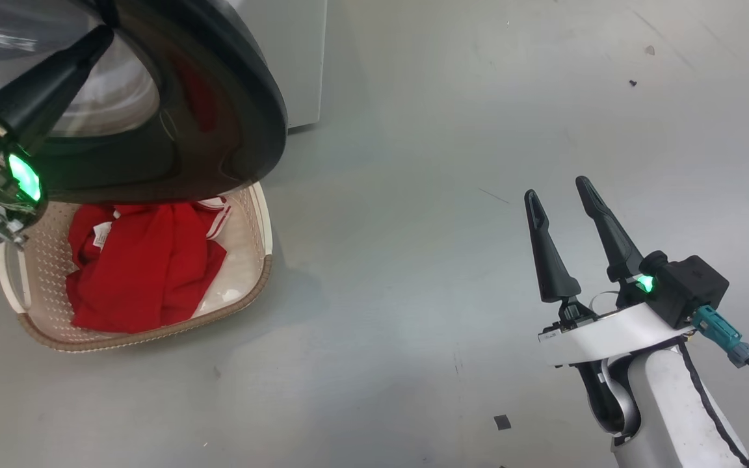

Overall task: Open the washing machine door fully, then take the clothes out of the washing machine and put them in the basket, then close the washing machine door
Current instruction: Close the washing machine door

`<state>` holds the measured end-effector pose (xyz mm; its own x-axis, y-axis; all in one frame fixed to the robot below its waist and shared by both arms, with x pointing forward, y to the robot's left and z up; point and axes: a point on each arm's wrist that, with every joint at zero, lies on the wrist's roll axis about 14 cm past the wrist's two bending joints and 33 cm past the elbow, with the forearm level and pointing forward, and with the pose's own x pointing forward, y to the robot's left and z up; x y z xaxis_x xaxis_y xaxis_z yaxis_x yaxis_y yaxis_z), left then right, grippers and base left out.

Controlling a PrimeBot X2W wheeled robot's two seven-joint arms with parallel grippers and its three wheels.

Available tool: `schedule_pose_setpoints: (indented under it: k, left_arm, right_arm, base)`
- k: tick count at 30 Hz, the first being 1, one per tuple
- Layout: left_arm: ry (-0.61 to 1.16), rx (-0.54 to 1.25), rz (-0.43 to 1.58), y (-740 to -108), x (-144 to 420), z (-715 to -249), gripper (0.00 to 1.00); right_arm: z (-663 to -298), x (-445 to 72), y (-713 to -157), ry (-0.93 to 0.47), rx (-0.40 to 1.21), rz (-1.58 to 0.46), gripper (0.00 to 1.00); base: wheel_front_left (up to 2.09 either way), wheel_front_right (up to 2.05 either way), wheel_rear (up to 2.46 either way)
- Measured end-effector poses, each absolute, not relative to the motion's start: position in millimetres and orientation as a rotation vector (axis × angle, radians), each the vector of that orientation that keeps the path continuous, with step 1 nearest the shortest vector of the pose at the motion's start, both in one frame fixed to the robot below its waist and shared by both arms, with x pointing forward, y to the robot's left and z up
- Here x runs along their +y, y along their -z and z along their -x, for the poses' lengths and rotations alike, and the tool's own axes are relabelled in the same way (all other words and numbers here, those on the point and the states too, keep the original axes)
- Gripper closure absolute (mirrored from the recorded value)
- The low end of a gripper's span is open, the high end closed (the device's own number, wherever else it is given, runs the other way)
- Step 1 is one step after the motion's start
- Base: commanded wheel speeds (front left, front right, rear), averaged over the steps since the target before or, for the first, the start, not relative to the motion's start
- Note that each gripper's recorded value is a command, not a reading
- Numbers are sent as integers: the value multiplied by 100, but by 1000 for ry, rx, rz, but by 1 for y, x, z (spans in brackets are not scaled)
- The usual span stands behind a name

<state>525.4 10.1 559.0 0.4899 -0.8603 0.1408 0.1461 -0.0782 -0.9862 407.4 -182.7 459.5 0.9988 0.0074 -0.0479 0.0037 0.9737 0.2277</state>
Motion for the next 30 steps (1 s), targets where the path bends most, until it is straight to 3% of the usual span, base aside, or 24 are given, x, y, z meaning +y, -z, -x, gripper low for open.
schedule_pose_setpoints:
  k: [12,30]
  left_arm:
    - [898,666,1387,-547,1,-560,100]
    - [852,628,1430,-539,20,-550,100]
  right_arm:
    - [-407,-197,-456,49,57,-245,0]
    - [-421,-182,-455,-2,46,-236,0]
  base:
    - [0,0,0]
    - [0,0,0]
